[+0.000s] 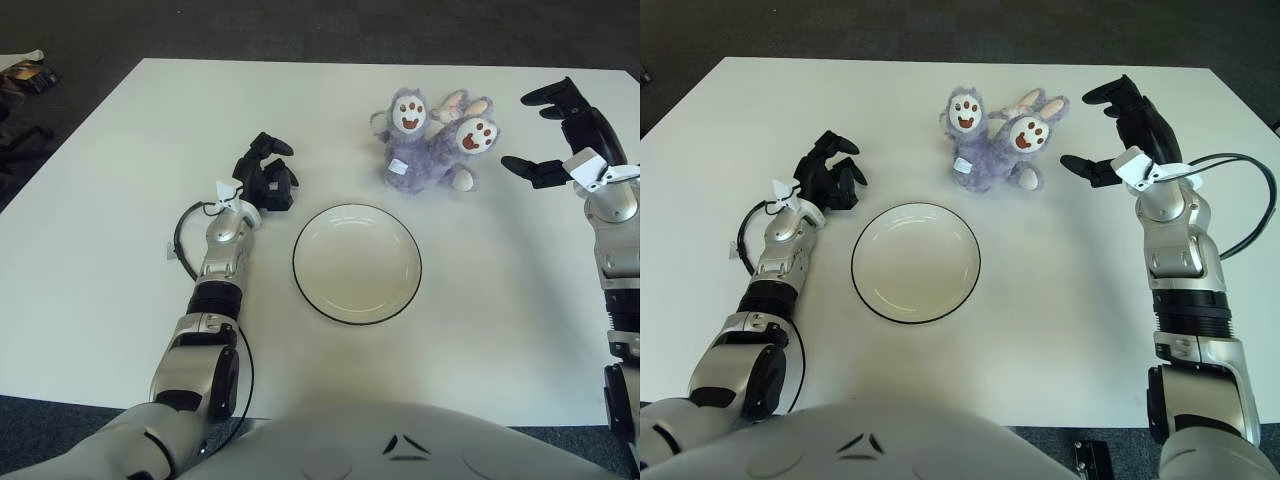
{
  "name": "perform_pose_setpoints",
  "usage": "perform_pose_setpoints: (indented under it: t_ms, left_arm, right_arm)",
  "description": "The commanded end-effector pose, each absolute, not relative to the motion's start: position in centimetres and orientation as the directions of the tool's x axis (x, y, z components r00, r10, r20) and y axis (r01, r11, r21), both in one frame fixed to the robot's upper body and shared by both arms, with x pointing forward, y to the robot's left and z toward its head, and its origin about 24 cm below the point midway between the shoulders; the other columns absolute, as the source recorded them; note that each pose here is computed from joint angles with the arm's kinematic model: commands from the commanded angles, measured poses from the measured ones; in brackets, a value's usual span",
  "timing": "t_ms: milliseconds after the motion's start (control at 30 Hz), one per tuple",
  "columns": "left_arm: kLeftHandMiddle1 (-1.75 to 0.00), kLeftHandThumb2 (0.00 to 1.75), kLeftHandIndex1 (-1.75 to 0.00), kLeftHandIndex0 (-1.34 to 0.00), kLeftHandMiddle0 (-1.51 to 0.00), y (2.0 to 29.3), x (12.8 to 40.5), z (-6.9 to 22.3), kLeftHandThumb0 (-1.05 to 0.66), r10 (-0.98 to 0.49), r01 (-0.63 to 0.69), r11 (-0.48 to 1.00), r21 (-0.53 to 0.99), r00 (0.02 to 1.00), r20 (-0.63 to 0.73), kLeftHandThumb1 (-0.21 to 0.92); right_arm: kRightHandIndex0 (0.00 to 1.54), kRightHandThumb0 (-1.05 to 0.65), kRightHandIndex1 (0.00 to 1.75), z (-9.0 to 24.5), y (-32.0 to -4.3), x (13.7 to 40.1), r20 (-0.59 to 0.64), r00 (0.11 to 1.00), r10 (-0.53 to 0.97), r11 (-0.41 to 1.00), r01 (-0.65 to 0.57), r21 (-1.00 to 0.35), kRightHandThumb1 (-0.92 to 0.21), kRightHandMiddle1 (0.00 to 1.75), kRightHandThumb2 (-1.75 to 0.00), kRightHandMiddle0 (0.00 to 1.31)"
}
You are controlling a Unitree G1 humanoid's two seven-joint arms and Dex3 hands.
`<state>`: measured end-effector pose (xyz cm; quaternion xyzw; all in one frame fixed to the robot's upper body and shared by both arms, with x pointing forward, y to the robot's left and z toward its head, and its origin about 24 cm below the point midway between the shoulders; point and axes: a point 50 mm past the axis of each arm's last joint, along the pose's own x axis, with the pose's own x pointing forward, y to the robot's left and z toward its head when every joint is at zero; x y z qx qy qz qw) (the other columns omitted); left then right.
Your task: Put the doll into the plate.
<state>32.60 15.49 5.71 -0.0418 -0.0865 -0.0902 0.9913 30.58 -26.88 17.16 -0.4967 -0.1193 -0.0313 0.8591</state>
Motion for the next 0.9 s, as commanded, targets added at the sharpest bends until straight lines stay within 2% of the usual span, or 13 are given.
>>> perform_pose_setpoints:
  t_ms: [0,200,467,567,700,867]
  left_arm:
    - [-1.73,1.41,-1.75,-0.40,-0.71,15.5,31.4,3.0,-0.01,-0.157,0.163,0.983,-0.089,0.985,0.073,0.25]
    - [-1.73,1.42,-1.75,-0.40,-0.70,15.4,31.4,3.0,-0.02,-0.159,0.165,0.983,-0.083,0.985,0.073,0.25]
    - [-1.74,1.42,-1.75,-0.40,-0.71,15.4,31.4,2.9,-0.01,-0.157,0.162,0.983,-0.087,0.986,0.059,0.24]
    - [-1.74,1.46,-1.75,-0.43,-0.73,15.4,31.4,2.9,-0.02,-0.154,0.158,0.984,-0.083,0.986,0.057,0.21]
    - [-1.75,1.50,-1.74,-0.45,-0.76,15.4,31.4,2.9,-0.02,-0.157,0.161,0.984,-0.078,0.986,0.058,0.18]
    - [-1.75,1.47,-1.75,-0.43,-0.73,15.3,31.3,2.8,-0.02,-0.166,0.170,0.982,-0.080,0.984,0.058,0.20]
  right_arm:
    - [0.12,-0.93,0.83,17.8,-26.6,30.9,0.209,0.970,0.125,0.419,0.140,-0.897,-0.52,0.84,-0.67,0.00]
    - [0.08,-0.98,0.83,18.3,-25.9,31.2,0.155,0.973,0.173,0.343,0.088,-0.935,-0.57,0.78,-0.62,0.00]
    - [0.01,-1.01,0.85,19.5,-24.1,31.4,0.083,0.969,0.231,0.261,0.020,-0.965,-0.60,0.79,-0.59,0.00]
    - [0.00,-1.00,0.77,20.4,-22.5,31.6,0.068,0.963,0.261,0.244,0.002,-0.970,-0.59,0.76,-0.58,0.00]
    - [0.00,-1.00,0.71,20.4,-22.3,31.8,0.053,0.963,0.266,0.238,-0.012,-0.971,-0.57,0.74,-0.58,0.00]
    - [0.00,-1.01,0.69,20.5,-21.8,32.0,0.013,0.956,0.292,0.218,-0.053,-0.975,-0.58,0.77,-0.58,0.00]
